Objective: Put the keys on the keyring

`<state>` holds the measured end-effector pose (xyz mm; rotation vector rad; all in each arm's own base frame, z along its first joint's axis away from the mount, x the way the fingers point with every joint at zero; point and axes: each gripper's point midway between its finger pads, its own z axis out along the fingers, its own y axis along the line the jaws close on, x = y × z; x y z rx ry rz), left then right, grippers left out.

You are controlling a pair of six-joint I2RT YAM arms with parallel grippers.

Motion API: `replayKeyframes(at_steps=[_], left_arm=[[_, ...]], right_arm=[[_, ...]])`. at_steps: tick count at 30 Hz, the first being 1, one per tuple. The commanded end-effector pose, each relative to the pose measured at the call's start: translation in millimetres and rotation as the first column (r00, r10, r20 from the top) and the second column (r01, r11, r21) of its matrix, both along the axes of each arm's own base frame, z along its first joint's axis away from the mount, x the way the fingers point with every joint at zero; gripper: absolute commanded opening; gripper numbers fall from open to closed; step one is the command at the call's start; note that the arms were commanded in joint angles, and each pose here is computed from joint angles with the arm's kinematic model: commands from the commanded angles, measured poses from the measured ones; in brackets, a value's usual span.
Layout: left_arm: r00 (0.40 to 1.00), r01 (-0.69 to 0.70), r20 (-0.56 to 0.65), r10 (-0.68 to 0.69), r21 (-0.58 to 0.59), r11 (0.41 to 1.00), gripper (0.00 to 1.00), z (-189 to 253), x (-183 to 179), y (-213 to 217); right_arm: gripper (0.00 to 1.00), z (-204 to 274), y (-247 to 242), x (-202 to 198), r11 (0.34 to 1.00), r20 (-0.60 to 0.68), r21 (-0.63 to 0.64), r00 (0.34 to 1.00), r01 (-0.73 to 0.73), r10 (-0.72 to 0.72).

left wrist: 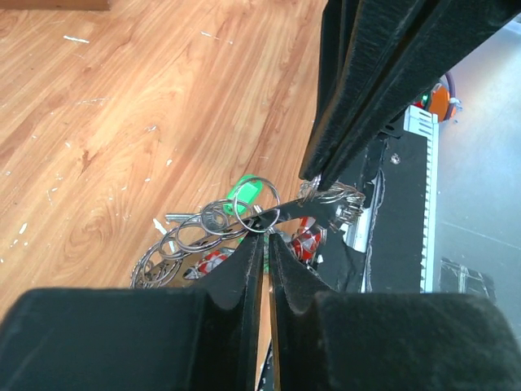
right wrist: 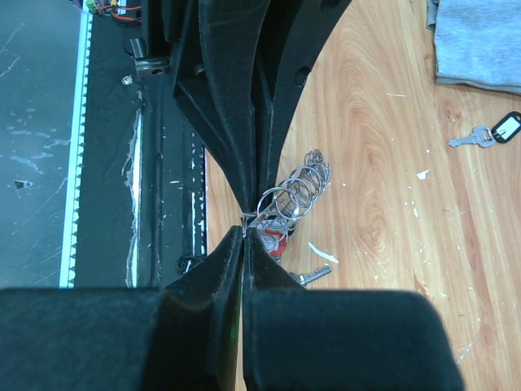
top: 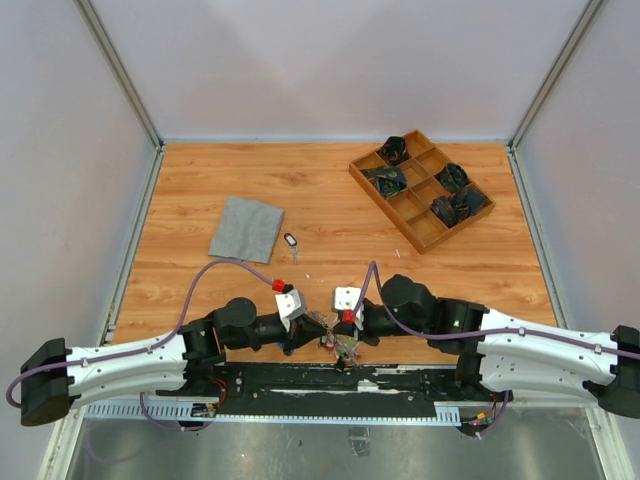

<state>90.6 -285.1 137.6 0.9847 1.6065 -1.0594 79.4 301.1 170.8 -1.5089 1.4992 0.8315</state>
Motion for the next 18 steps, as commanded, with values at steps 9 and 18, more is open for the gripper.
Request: replayKeyframes(at_steps=[9, 18], left_arm=[[0.999, -0.007, 0.052, 0.009, -0.032, 0.999, 0.12, 11.2, 5.6, -3.3], [0.998, 0.007, 0.066, -0.005, -0.036, 0.999, 0.12, 13.6, 4.1, -4.2]], right_arm=[[0.00, 13.2, 10.1, -4.4, 0.993, -0.055, 0.117, 0.998, -0.003, 0.009], [0.01, -0.6, 11.3, -5.1, 0.996, -0.074, 0.085, 0.997, -0.003, 0.010]])
